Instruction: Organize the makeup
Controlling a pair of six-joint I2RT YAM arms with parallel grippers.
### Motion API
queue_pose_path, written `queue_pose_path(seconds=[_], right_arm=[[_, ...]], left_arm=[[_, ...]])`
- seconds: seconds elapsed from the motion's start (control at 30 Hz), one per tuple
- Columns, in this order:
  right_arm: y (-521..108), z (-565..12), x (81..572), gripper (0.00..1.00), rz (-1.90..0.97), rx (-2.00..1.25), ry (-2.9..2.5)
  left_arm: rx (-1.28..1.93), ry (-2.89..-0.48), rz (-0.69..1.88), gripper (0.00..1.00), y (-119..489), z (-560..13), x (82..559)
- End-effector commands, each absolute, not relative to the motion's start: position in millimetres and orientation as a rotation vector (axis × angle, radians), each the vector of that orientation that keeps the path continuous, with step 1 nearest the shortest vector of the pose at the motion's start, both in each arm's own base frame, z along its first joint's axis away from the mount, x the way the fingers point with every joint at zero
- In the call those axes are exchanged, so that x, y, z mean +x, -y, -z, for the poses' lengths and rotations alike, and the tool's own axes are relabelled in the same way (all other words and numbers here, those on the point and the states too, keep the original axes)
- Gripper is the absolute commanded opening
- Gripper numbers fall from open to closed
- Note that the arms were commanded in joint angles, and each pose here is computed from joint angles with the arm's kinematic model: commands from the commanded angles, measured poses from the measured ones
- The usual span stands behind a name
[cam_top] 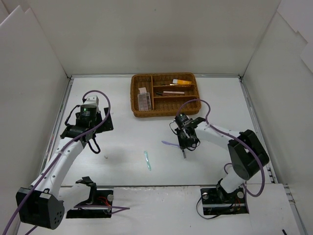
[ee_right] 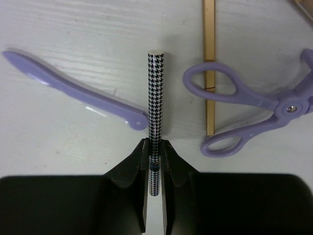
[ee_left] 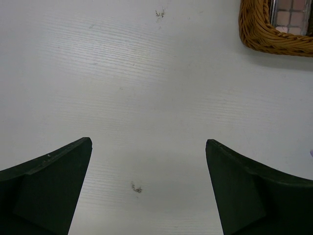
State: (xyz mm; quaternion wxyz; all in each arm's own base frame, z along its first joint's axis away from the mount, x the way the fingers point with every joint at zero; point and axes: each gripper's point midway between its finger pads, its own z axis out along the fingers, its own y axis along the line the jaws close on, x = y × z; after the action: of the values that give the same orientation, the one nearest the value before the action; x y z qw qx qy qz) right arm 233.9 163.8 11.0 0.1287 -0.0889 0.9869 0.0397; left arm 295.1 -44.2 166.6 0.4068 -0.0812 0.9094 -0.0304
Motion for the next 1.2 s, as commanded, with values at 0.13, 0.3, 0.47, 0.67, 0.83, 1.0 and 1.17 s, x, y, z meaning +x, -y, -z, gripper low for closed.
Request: queue_pose_path(seconds=[0.13, 0.3, 0.47, 0.67, 0.83, 1.0, 1.17], right_arm=[[-195.7, -122.6, 270.0, 0.00, -0.351, -0.099, -2.568], [-199.3, -198.1, 318.7, 0.00, -0.403, 0.147, -2.360], [-197.1, -220.3, 375.8, 0.00, -0.435, 0.473, -2.272], [-195.8, -235.1, 444.3, 0.00, -0.472, 0.812, -2.123], [-196.9, -232.2, 487.5, 0.00, -0.516, 1.076, -1.995], [-192.1, -214.0, 529.3, 0.03, -0.492, 1.230, -1.893], [-184.8, -185.8, 553.5, 0.06, -0.473, 1.369, -1.827]], left_arm=[[-0.204, -2.234, 0.101, 0.97, 46.2, -182.6, 307.6], [-0.216, -2.233, 0.098, 0.97, 43.4, -184.3, 306.7], [-0.212, -2.234, 0.077, 0.97, 39.6, -189.3, 301.6], [-0.209, -2.191, 0.051, 0.97, 32.5, -206.9, 291.9], [-0.224, -2.166, 0.051, 0.97, 29.7, -202.6, 285.6], [-0.223, -2.174, 0.044, 0.97, 29.3, -200.2, 286.4], [-0.218, -2.176, 0.024, 0.97, 26.5, -199.9, 285.6]])
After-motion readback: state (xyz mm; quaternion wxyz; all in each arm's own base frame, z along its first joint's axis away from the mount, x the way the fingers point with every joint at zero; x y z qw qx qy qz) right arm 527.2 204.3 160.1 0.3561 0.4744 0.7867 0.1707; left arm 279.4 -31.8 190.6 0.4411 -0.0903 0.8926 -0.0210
